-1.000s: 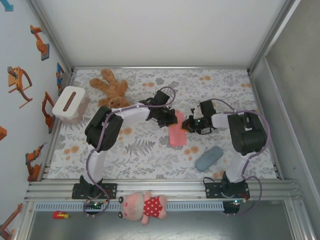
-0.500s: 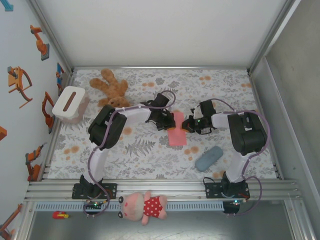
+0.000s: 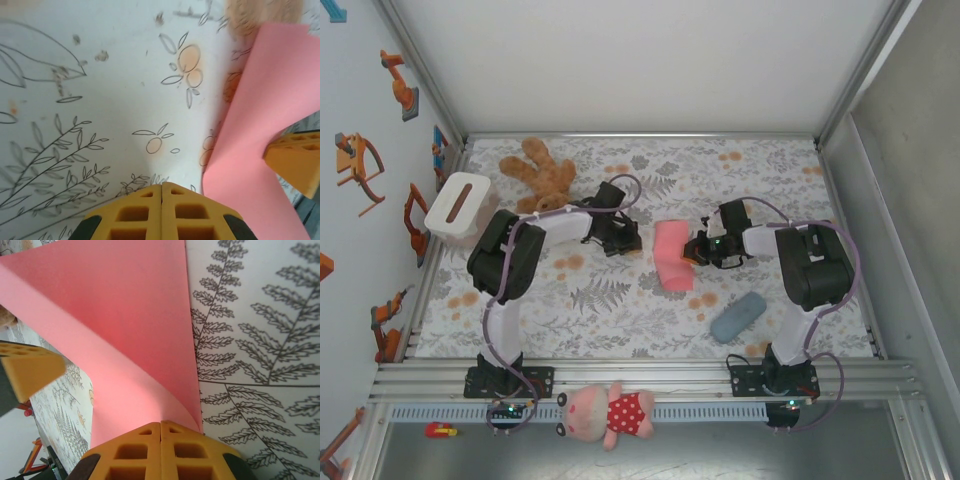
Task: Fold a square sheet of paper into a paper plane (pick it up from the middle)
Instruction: Hold the square sheet of paper at the center of the table, then first fold the square sheet of paper in half at the center of the table.
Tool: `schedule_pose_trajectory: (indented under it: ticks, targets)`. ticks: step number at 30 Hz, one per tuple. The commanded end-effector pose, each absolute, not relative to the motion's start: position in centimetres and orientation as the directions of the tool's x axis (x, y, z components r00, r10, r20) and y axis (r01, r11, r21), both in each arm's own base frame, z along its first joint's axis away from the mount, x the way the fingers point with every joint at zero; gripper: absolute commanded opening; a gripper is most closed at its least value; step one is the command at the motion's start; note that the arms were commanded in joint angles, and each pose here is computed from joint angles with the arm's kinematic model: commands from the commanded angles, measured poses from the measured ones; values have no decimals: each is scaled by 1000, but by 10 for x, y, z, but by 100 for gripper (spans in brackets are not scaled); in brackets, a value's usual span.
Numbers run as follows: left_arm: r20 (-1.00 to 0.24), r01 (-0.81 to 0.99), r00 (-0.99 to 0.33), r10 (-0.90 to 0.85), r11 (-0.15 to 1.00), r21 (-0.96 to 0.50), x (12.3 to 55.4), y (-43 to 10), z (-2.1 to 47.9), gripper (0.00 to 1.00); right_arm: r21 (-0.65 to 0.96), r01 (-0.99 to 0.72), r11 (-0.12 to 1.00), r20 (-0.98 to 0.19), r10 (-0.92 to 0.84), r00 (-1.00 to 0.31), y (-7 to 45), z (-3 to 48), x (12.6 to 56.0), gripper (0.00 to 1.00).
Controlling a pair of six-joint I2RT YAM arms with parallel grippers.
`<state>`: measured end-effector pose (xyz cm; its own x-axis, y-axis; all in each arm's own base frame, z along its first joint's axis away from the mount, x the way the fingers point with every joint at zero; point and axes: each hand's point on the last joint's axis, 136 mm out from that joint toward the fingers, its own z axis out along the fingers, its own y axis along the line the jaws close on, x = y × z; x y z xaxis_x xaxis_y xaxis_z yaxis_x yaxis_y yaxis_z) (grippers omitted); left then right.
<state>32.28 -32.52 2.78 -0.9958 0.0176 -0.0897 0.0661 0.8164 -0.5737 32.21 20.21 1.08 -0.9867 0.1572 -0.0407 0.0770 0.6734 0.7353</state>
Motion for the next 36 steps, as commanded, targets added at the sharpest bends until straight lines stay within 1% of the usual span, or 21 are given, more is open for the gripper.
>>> schedule_pose_trajectory:
  ticks: [1,5,10,14,19,22,24,26,28,31,33,36]
  targets:
    - [-183,153,-982,43,747,-647,322,-361,59,0,427,242,871,87,227,-970,147,-70,274,0]
    - [-136,130,-990,47,694,-708,321,-393,45,1,424,246,871,92,229,-969,147,-72,274,0]
    - [-97,102,-994,45,685,-721,324,-404,23,1,427,244,871,91,227,-970,147,-72,275,0]
    - [-83,62,-997,5,712,-700,335,-387,5,1,428,243,871,93,225,-970,147,-73,273,0]
    - [-73,10,-996,-47,777,-630,347,-342,-11,1,423,242,874,96,222,-970,146,-75,271,0]
    - [-93,12,-994,-53,814,-581,354,-319,-9,1,422,242,874,95,222,-970,146,-75,270,0]
    - [-117,25,-992,-54,810,-586,360,-315,3,1,422,241,874,92,223,-971,145,-74,271,0]
    - [-149,56,-988,-45,790,-611,363,-321,20,1,426,241,872,90,224,-970,146,-73,272,0]
    - [-181,93,-983,-39,742,-664,363,-336,40,1,428,242,871,92,224,-970,146,-73,271,0]
    - [-211,138,-977,-27,677,-723,358,-363,58,2,432,243,869,92,226,-970,147,-73,272,0]
    - [-217,151,-976,-22,648,-746,354,-379,60,2,431,243,869,91,226,-970,147,-73,272,0]
    - [-186,134,-982,-15,639,-757,349,-395,47,2,430,244,870,93,226,-970,147,-74,272,0]
